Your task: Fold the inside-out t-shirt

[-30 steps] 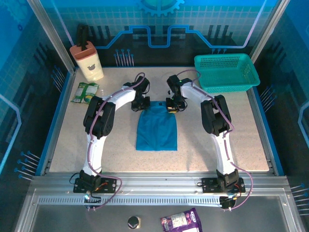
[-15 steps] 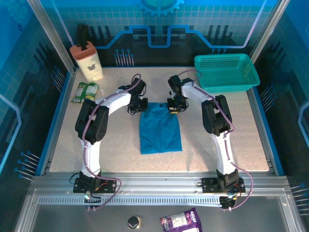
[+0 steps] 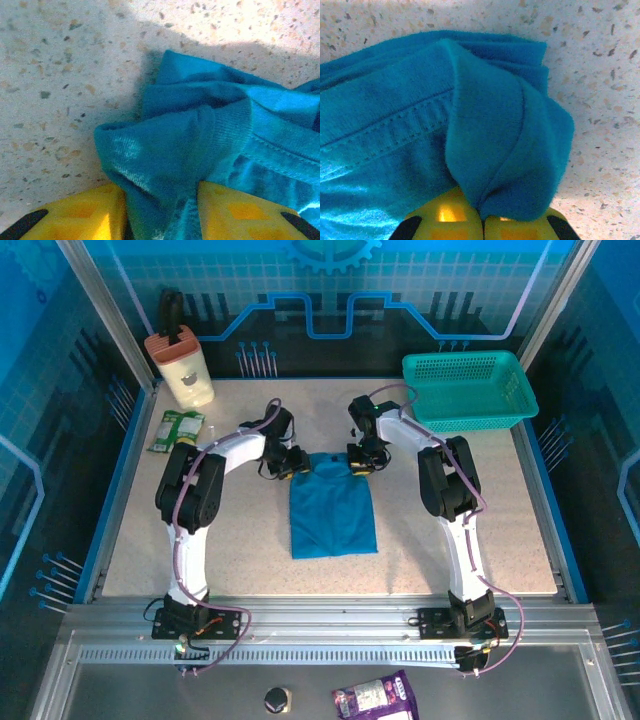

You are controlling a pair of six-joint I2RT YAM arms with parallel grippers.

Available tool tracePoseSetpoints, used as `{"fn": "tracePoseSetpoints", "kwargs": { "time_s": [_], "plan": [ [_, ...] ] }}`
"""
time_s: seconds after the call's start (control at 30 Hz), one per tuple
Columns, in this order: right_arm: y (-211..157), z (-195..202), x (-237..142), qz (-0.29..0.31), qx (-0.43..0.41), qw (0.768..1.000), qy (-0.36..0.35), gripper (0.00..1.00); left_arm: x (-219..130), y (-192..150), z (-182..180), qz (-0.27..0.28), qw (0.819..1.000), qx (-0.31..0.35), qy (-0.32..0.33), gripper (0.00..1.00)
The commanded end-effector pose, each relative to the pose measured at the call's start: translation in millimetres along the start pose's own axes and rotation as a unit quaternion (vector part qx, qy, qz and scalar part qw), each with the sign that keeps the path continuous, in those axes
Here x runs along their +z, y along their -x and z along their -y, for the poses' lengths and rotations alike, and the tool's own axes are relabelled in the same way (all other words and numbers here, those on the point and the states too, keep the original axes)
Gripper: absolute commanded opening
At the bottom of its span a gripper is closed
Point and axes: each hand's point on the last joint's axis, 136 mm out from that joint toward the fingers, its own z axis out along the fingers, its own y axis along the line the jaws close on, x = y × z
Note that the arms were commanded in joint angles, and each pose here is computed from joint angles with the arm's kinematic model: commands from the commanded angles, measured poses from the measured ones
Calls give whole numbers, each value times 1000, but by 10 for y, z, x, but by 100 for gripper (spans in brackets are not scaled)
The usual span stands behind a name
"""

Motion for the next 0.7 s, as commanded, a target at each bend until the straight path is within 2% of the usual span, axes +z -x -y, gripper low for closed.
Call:
{"fn": "tracePoseSetpoints", "kwargs": {
  "time_s": [0.0, 0.2, 0.43, 0.67],
  "plan": [
    [-84, 100, -12, -19, 3, 1000, -19, 0, 64, -78, -156, -33, 999, -4, 33, 44],
    [-81, 85, -3, -20, 2, 1000, -19, 0, 141, -128, 3, -64, 998, -10, -19, 42],
    [-92, 86, 20, -23, 2, 1000, -20, 0, 120, -69, 138, -56, 997, -15, -56, 29],
    [-101, 92, 29, -24, 3, 999, -21, 0, 121, -20, 74, -45, 998, -19, -42, 14]
  ]
}}
